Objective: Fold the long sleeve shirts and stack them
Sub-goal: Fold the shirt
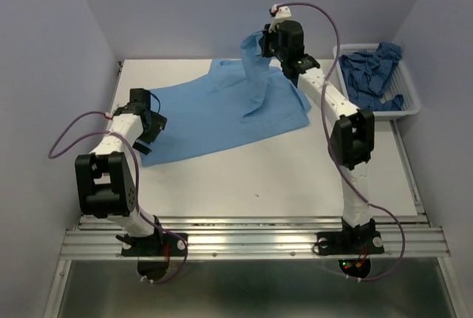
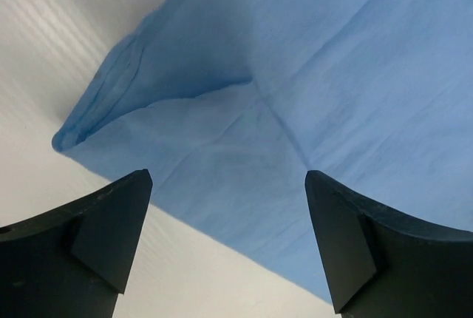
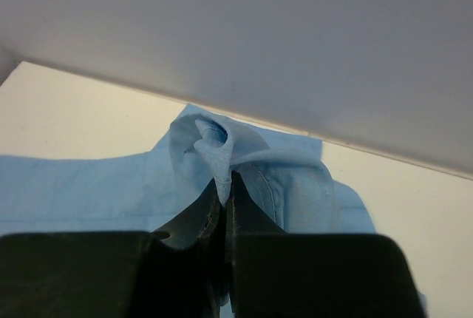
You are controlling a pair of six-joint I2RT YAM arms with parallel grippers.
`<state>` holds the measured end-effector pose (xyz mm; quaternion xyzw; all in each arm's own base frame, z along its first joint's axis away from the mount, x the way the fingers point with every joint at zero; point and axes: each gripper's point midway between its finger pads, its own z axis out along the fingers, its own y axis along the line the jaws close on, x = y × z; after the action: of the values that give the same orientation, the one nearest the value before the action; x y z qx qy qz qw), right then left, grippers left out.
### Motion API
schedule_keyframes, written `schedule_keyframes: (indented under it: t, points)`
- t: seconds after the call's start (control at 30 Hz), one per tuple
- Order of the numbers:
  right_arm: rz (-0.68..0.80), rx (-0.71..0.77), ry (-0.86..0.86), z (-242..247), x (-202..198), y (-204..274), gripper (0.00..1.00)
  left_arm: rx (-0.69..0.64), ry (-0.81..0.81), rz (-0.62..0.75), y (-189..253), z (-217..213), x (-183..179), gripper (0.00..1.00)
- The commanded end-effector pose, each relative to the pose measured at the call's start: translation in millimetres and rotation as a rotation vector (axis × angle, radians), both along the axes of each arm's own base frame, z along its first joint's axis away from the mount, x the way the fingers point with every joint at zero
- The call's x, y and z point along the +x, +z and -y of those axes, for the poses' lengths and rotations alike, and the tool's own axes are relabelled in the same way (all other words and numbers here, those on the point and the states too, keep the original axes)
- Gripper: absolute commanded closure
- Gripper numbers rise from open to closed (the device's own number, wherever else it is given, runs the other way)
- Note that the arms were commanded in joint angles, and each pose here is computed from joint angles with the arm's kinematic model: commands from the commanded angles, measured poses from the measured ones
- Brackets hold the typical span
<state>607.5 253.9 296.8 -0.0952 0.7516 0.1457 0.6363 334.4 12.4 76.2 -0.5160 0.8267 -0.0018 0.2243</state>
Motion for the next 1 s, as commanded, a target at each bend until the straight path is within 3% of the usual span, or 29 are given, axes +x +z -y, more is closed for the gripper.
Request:
schedule_keyframes:
  t: [0.0, 0.27, 0.5, 0.6, 0.73, 0.83, 0.97]
  points:
    - [0.051, 0.145, 0.101, -34.3, 10.9, 14.6, 0.99, 0.082, 0.028, 0.053, 25.4, -24.1, 29.3, 0.01]
    - [-0.045, 0.304, 0.153, -70.0, 7.8, -3.5, 0.99, 0.066, 0.016, 0.134, 42.9, -22.0, 34.9, 0.01]
    - [-0.108, 0.436, 0.141, -81.8, 3.1, 14.7, 0.99, 0.041, -0.031, 0.166, 43.4, -13.8, 24.5, 0.01]
    - [-0.149, 0.492, 0.179, -91.7, -11.3, 21.9, 0.99, 0.013, -0.067, 0.207, 48.5, -6.2, 24.6, 0.01]
    - [-0.196, 0.572, 0.258, -93.1, -60.9, 27.3, 0.99, -0.001, -0.118, 0.251, 54.9, 0.4, 23.6, 0.01]
    - [-0.048, 0.710, 0.339, -81.4, -105.6, 81.7, 0.99, 0.001, -0.170, 0.288, 66.2, 4.8, 23.2, 0.01]
    - [0.086, 0.712, 0.325, -50.9, -143.3, 143.4, 0.99, -0.015, -0.224, 0.327, 77.0, 12.8, 21.1, 0.01]
